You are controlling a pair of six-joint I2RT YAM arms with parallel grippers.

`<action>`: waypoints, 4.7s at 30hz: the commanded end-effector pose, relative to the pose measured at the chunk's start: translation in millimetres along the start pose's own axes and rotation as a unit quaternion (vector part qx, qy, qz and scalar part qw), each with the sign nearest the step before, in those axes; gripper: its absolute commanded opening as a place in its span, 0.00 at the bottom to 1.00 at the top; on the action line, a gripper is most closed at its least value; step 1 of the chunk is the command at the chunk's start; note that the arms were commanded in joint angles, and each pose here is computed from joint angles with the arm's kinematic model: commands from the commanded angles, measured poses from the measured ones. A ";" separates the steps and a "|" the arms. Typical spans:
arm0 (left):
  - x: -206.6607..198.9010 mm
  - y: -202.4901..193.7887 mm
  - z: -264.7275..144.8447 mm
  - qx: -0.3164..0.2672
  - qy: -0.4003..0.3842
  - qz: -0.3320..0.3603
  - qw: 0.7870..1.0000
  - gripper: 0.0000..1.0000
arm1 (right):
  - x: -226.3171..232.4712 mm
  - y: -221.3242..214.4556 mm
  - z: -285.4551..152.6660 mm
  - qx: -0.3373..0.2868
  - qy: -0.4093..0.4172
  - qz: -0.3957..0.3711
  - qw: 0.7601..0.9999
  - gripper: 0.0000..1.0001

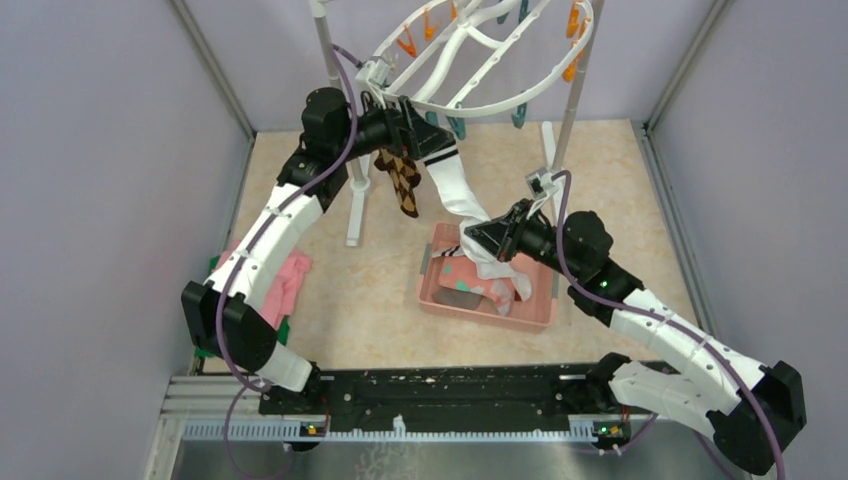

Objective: Remove the socks clipped to the hanger

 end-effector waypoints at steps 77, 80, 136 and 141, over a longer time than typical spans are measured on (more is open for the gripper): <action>-34.1 22.1 40.6 -0.029 -0.062 0.071 0.995 0.00 | -47.9 2.6 -9.0 -0.050 -0.144 -0.103 0.983 0.69; -46.1 18.6 44.0 -0.025 -0.068 0.081 0.994 0.00 | -59.9 18.2 17.1 -0.090 -0.149 -0.176 0.969 0.85; -72.0 10.1 47.1 -0.021 -0.074 0.094 0.993 0.00 | -237.8 -148.1 109.6 0.302 -0.189 0.193 0.914 0.75; -70.8 11.7 46.1 -0.024 -0.071 0.096 0.993 0.00 | -231.8 -150.3 120.7 0.282 -0.143 0.222 0.922 0.55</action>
Point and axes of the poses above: each gripper's point midway between its finger pads, its own z axis out along the fingers, its own x axis along the line the jaws close on, y = z × x, the point moved 5 cm from there along -z, back along the fingers, and after that the axes turned 13 degrees about -z, right-handed, at the moved point
